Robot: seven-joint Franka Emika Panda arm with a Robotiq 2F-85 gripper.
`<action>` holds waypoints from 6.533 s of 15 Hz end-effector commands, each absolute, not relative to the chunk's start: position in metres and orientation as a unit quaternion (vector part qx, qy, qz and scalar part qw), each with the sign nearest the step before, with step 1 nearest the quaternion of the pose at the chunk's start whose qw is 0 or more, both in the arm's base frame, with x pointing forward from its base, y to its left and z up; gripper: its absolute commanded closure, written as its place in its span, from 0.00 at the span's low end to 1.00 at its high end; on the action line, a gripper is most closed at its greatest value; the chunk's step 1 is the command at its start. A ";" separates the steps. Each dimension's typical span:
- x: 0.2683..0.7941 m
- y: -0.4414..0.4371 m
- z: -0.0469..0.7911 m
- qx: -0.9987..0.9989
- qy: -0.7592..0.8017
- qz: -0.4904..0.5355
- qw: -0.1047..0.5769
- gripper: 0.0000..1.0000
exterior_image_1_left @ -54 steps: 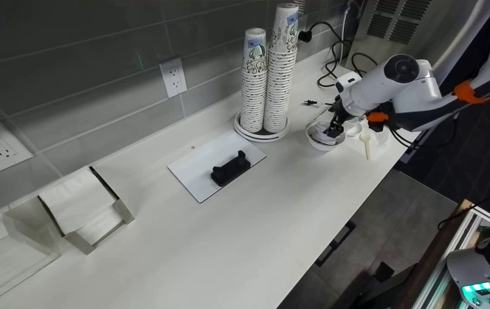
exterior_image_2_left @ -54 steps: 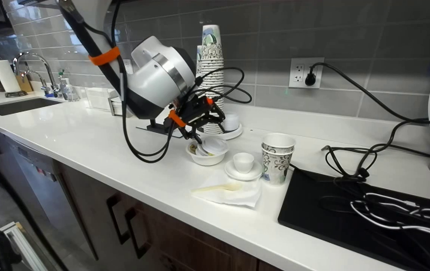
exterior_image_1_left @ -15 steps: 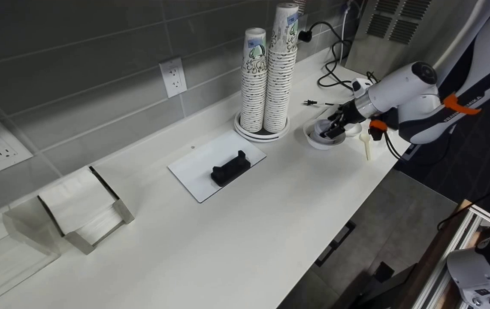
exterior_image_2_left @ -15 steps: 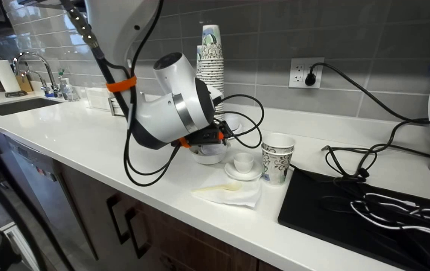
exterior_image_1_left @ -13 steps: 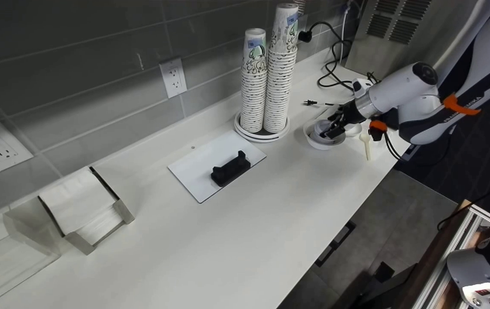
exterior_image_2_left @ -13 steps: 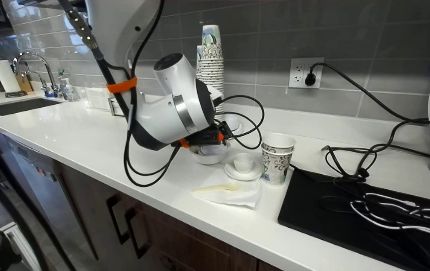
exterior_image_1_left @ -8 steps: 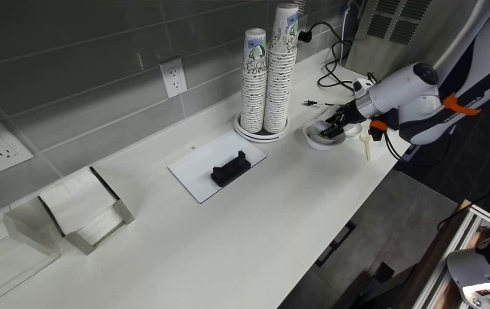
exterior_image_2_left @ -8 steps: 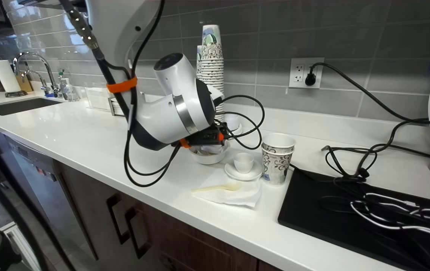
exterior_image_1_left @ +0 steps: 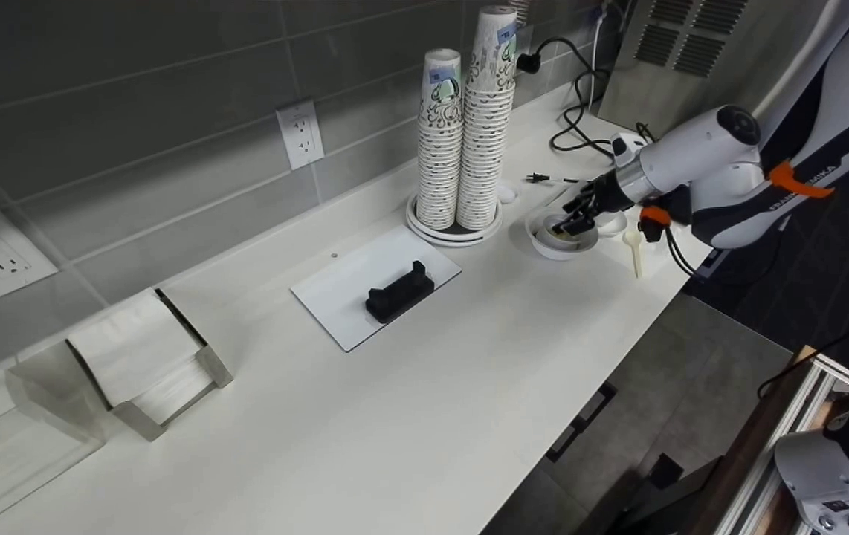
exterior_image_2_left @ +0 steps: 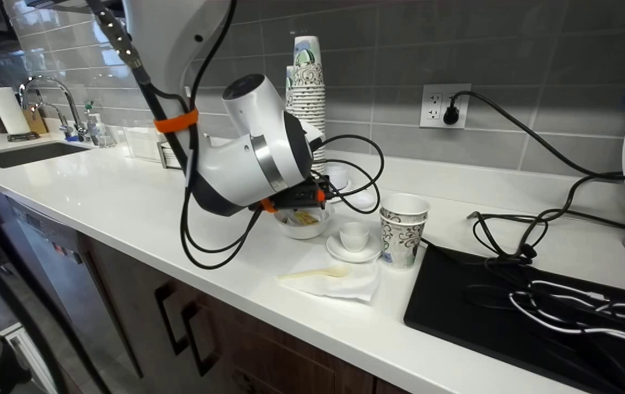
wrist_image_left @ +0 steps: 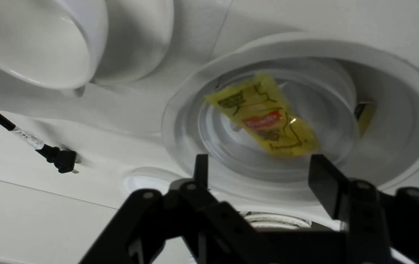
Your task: Move the object from the bowl and place it on the counter
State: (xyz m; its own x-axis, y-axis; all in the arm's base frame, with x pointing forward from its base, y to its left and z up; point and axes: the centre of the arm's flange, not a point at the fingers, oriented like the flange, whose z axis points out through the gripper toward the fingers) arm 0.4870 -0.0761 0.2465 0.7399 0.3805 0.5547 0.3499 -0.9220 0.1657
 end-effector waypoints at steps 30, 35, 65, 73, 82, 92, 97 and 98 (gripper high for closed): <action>0.479 -0.028 0.257 0.931 0.246 0.268 0.002 0.81; 0.477 -0.027 0.257 0.933 0.244 0.266 -0.001 0.98; 0.441 0.121 0.313 0.788 0.550 0.256 0.106 1.00; 0.455 0.124 0.270 0.729 0.604 0.321 -0.010 1.00; 0.473 0.117 0.234 0.715 0.625 0.313 -0.012 0.66; 0.427 0.138 0.314 0.821 0.483 0.304 -0.004 0.01; 0.371 0.131 0.344 0.873 0.404 0.271 0.047 0.00; 0.356 0.121 0.345 0.881 0.387 0.265 0.060 0.00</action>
State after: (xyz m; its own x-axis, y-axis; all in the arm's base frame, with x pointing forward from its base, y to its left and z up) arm 0.4015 0.1446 0.2910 0.4573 0.7502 0.4776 0.7314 -0.6227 0.2778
